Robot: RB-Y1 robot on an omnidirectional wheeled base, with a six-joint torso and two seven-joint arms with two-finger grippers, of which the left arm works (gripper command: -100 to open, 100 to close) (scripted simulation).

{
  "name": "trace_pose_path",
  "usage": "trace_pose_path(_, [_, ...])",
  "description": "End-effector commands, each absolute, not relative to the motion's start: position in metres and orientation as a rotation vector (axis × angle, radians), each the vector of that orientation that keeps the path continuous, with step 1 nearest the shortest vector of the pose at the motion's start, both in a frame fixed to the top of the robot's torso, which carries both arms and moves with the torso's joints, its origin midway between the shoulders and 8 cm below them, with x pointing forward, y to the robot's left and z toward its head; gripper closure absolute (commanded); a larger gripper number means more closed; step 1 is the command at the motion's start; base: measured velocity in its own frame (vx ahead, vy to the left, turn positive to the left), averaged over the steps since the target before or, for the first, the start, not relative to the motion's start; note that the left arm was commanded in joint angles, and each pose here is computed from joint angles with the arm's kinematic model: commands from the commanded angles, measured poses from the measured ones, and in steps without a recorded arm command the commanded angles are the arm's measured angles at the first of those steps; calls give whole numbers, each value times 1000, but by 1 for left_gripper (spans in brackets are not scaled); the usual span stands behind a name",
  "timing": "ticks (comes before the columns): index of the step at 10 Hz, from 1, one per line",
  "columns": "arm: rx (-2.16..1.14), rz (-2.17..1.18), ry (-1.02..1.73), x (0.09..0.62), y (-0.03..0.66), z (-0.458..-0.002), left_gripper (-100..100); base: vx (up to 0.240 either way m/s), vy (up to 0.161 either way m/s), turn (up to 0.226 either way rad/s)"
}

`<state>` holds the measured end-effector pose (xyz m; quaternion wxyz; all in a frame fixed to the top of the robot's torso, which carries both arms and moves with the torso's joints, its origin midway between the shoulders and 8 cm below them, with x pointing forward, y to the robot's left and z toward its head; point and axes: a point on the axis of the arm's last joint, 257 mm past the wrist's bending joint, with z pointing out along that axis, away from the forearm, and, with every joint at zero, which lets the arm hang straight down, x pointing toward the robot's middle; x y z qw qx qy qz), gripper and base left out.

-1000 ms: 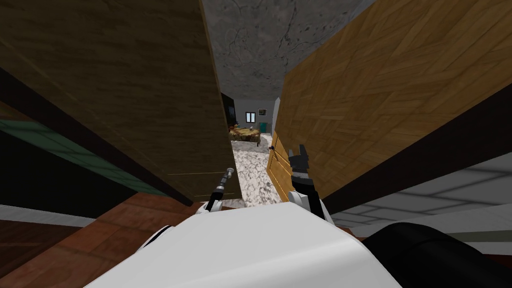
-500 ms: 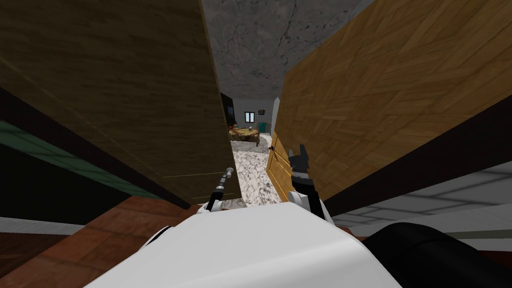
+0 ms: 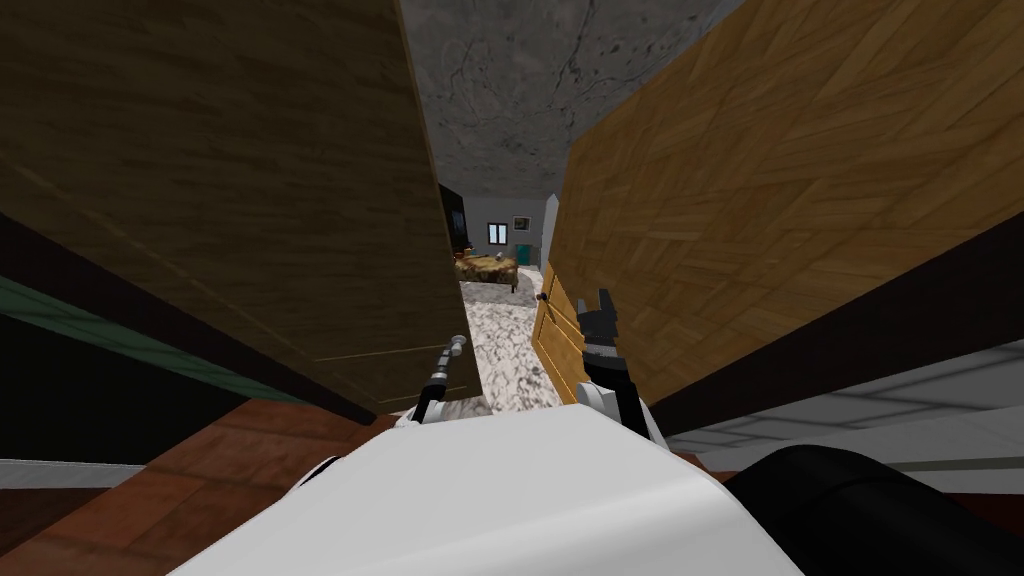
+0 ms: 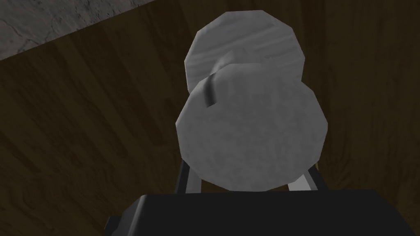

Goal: Push the door open

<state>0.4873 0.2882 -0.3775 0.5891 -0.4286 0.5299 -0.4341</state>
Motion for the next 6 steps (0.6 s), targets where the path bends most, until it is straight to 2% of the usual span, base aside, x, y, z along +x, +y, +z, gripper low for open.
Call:
trace_pose_path(1, [-1022, -1049, 1194, 492, 289, -370, 100, 44, 6, -21])
trace_pose_path(6, [-1111, -1110, 1125, 491, 295, -369, 100, 37, 2, -23])
